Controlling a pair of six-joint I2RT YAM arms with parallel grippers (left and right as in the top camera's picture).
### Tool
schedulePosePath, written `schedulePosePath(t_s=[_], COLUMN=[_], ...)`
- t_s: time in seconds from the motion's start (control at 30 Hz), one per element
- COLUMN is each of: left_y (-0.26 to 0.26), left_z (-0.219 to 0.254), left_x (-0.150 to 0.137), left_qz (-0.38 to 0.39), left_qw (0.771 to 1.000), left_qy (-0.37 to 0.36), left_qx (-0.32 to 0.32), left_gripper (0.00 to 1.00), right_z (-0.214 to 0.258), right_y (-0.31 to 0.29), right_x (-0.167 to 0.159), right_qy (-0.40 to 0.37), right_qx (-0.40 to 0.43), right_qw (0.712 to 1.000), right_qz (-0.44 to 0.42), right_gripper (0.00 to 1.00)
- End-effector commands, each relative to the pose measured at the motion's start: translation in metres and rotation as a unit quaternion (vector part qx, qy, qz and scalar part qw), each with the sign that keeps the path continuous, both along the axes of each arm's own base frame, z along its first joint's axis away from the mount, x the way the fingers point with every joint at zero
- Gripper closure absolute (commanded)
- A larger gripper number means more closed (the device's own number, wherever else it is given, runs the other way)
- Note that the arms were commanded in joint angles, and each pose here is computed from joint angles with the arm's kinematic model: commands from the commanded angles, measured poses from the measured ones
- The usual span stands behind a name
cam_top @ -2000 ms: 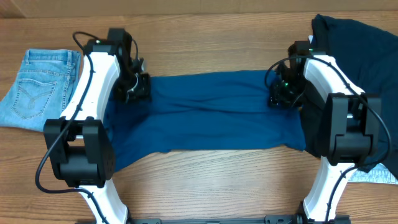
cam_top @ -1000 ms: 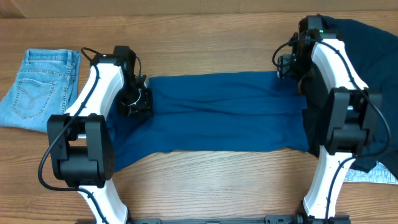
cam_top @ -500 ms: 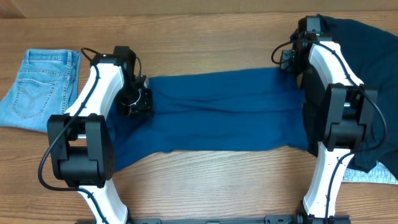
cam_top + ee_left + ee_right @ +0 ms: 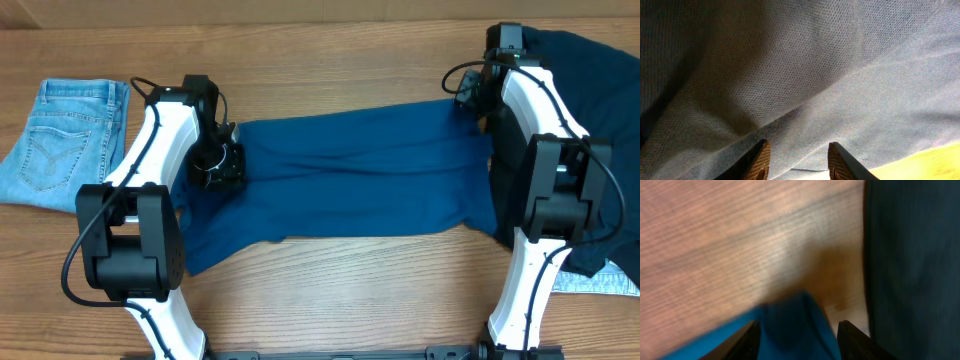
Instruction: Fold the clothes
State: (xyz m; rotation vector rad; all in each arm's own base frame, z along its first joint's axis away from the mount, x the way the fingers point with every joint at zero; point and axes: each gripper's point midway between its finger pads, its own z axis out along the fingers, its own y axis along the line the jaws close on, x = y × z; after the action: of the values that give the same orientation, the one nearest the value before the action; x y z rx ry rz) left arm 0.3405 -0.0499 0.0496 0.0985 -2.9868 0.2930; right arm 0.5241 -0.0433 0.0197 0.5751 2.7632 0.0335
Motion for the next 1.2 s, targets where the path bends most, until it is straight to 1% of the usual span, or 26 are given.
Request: schedulePosePath(t_s=[0.0,0.1,0.2,0.23,0.27,0.4,0.47,0.53,0.63,0.73,0.87,0.93,1.0,1.1,1.17], left_y=[0.008,0.013,0.02,0.023,0.024,0.023,0.023,0.024,0.03,0.039,0.062,0.079,0.099,0.132,0.147], left_z=[0.004,0.002,0.001,0.001,0.001,0.001,0.002,0.0,-0.009,-0.028,-0.048,-0.05,-0.048,-0.043,-0.04], left_x=[0.002,0.009,0.017,0.024,0.029,0.051,0.057,0.058,0.05,0.039,0.031,0.036,0.046,0.064,0.071], left_qz=[-0.007,-0.006,0.01,0.018,0.019,0.026,0.027,0.029,0.035,0.046,0.076,0.098,0.122,0.163,0.188], left_qw=[1.0,0.999,0.998,0.996,0.996,0.992,0.99,0.99,0.991,0.992,0.99,0.986,0.98,0.967,0.959], left_qy=[-0.014,-0.027,-0.043,-0.055,-0.064,-0.109,-0.122,-0.124,-0.111,-0.1,-0.1,-0.11,-0.135,-0.178,-0.196], left_qx=[0.018,0.032,0.054,0.065,0.067,0.063,0.062,0.063,0.064,0.066,0.07,0.072,0.076,0.083,0.084], left_gripper=[0.59,0.6,0.59,0.59,0.58,0.55,0.55,0.56,0.56,0.56,0.56,0.58,0.59,0.59,0.59], right_z=[0.013,0.038,0.071,0.09,0.1,0.128,0.131,0.129,0.128,0.127,0.127,0.127,0.126,0.127,0.127], right_y=[-0.003,-0.001,0.0,0.004,0.008,0.023,0.026,0.027,0.028,0.028,0.028,0.028,0.028,0.03,0.031], right_x=[-0.008,-0.017,-0.022,-0.027,-0.03,-0.048,-0.059,-0.069,-0.075,-0.078,-0.081,-0.081,-0.082,-0.082,-0.082], right_qy=[0.02,0.031,0.022,0.013,0.008,0.006,0.02,0.041,0.054,0.06,0.065,0.066,0.067,0.067,0.066], right_qx=[-0.009,-0.013,-0.016,-0.007,0.003,0.036,0.044,0.047,0.049,0.05,0.051,0.052,0.052,0.057,0.06], right_qw=[1.0,0.999,0.998,0.998,0.998,0.996,0.995,0.995,0.994,0.994,0.993,0.993,0.993,0.993,0.993], right_qz=[0.016,0.038,0.049,0.056,0.059,0.08,0.082,0.082,0.081,0.081,0.081,0.081,0.08,0.082,0.083], right_gripper=[0.43,0.39,0.37,0.37,0.37,0.37,0.37,0.37,0.36,0.36,0.36,0.36,0.36,0.36,0.36])
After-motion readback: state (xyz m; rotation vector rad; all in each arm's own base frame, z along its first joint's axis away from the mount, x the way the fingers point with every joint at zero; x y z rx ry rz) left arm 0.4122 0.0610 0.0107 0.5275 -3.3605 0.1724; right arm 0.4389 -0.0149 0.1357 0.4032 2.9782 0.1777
